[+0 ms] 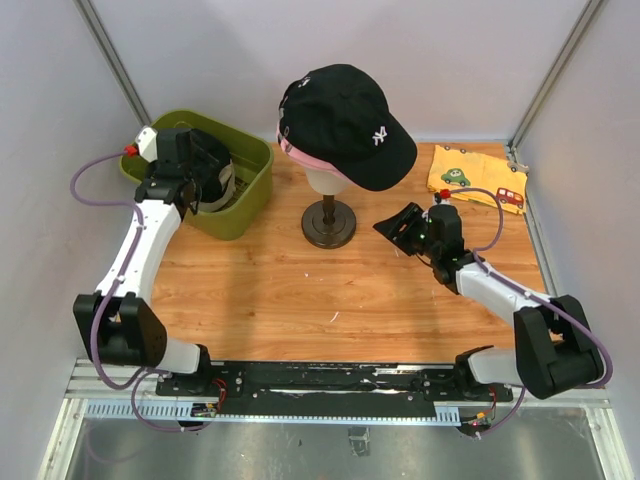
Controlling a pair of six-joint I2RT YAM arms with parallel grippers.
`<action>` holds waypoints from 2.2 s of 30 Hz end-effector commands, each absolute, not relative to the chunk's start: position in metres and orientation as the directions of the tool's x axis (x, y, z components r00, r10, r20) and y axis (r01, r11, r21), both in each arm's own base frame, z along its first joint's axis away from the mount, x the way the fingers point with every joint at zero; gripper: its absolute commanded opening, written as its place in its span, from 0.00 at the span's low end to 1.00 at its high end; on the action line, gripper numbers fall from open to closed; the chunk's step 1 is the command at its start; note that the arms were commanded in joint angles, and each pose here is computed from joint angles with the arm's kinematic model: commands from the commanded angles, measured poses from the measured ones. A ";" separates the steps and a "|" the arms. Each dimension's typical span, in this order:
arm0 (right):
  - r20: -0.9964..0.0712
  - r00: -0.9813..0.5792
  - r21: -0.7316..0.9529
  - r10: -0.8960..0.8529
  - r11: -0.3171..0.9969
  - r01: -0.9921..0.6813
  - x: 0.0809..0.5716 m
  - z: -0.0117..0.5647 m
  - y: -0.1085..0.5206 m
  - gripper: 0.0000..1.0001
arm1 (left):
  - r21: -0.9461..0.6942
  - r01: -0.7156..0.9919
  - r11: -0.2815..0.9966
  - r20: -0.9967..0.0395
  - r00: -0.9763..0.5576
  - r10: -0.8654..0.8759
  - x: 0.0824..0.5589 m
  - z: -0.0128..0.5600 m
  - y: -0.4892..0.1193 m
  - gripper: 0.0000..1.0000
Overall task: Stack the hats
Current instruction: Pick up the hat from the bin.
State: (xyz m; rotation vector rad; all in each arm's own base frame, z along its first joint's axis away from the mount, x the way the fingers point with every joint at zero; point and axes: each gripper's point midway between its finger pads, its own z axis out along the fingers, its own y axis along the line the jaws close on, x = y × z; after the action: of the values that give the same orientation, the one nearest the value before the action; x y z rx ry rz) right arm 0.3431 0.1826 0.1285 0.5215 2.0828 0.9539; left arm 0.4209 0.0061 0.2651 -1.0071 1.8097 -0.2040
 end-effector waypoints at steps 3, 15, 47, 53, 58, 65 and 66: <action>-0.516 -0.619 0.769 0.592 0.638 -0.031 0.335 0.143 0.194 0.54 | -0.527 -0.597 0.605 -0.702 -0.095 -0.705 0.445 0.257 0.034 0.68; -0.521 -0.610 0.774 0.598 0.632 -0.041 0.324 0.146 0.193 0.54 | -0.470 -0.629 0.619 -0.737 -0.107 -0.668 0.478 0.237 0.048 0.68; -0.560 -0.591 0.761 0.581 0.643 -0.089 0.309 0.175 0.190 0.54 | -0.456 -0.581 0.674 -0.775 -0.113 -0.621 0.487 0.248 0.048 0.01; -0.572 -0.595 0.750 0.565 0.653 -0.101 0.310 0.182 0.192 0.54 | -0.513 -0.540 0.667 -0.775 -0.042 -0.630 0.478 0.283 0.047 0.00; -0.587 -0.589 0.740 0.555 0.664 -0.111 0.311 0.188 0.191 0.54 | -0.548 -0.521 0.655 -0.770 0.006 -0.639 0.469 0.299 0.048 0.01; -0.605 -0.579 0.728 0.546 0.675 -0.124 0.312 0.198 0.190 0.54 | -0.586 -0.475 0.656 -0.770 0.073 -0.634 0.460 0.334 0.049 0.01; -0.607 -0.579 0.725 0.544 0.678 -0.124 0.312 0.198 0.189 0.54 | -0.591 -0.468 0.657 -0.769 0.082 -0.634 0.458 0.339 0.049 0.01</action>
State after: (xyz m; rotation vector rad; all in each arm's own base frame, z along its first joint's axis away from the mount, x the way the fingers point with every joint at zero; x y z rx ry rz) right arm 0.3125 0.1867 0.1796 0.3748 2.0261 0.9558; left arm 0.4640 0.0419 0.2997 -0.9467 1.6771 -0.1265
